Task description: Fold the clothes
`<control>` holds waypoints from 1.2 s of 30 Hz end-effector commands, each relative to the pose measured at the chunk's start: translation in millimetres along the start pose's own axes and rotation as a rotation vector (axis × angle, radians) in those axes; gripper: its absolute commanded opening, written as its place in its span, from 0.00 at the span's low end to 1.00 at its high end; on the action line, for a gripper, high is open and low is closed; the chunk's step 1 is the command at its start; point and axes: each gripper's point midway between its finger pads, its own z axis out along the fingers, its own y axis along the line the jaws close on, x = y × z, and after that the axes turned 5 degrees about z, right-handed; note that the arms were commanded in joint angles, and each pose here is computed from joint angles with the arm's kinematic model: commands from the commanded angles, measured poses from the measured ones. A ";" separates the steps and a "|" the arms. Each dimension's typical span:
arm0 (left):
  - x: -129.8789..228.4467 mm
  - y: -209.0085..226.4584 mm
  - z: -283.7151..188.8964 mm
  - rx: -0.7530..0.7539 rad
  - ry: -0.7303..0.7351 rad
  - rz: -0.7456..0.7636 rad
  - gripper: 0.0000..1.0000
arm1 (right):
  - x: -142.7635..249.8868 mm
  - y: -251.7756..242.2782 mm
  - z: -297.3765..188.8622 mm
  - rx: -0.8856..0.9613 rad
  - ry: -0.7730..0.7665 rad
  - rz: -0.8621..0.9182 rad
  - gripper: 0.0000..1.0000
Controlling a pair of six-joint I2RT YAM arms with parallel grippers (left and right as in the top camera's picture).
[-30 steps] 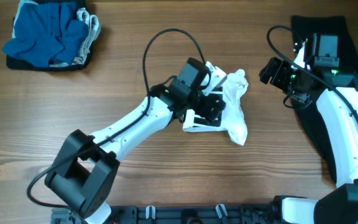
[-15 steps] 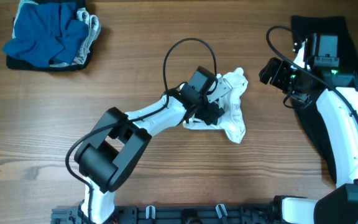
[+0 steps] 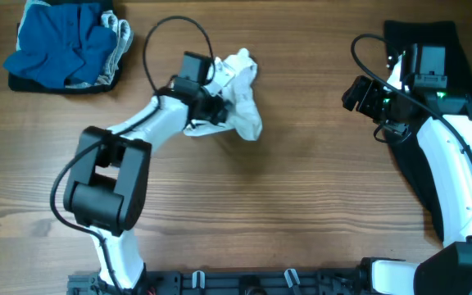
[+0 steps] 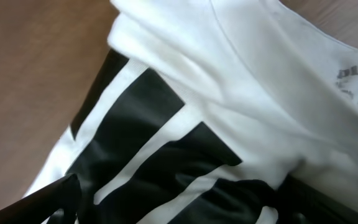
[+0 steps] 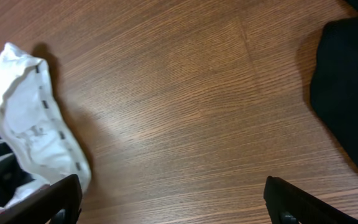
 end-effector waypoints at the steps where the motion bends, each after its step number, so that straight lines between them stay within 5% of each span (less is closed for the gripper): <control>1: 57.5 33.9 12.9 -0.128 0.193 0.199 1.00 | -6.7 1.0 -4.3 -0.001 -0.028 -0.015 0.95; 5: 29.6 38.9 2.0 -0.181 0.115 0.174 1.00 | -6.6 0.2 0.0 0.002 -0.020 -0.013 0.94; 12: -35.0 35.1 -80.1 -0.168 -0.112 -0.323 1.00 | -3.9 -2.0 9.2 0.011 0.007 -0.009 0.95; 20: 43.2 -1.6 -77.1 -0.042 0.194 -0.715 1.00 | -4.0 -2.3 11.5 0.013 0.011 -0.009 0.95; 23: 51.9 -7.2 -65.1 -0.003 0.226 -0.730 0.78 | -5.6 -1.3 11.6 0.008 0.004 -0.010 0.94; 28: 57.9 -3.0 -44.1 -0.010 0.226 -0.744 0.57 | -5.4 -0.2 11.6 0.002 0.006 -0.010 0.94; 32: 57.2 -1.2 -40.2 -0.016 0.217 -0.767 0.18 | -5.7 -0.1 11.6 0.002 0.005 -0.010 0.95; 36: 73.7 -4.6 -35.8 -0.031 0.282 -0.767 0.08 | -7.9 1.0 11.6 -0.003 -0.004 -0.012 0.94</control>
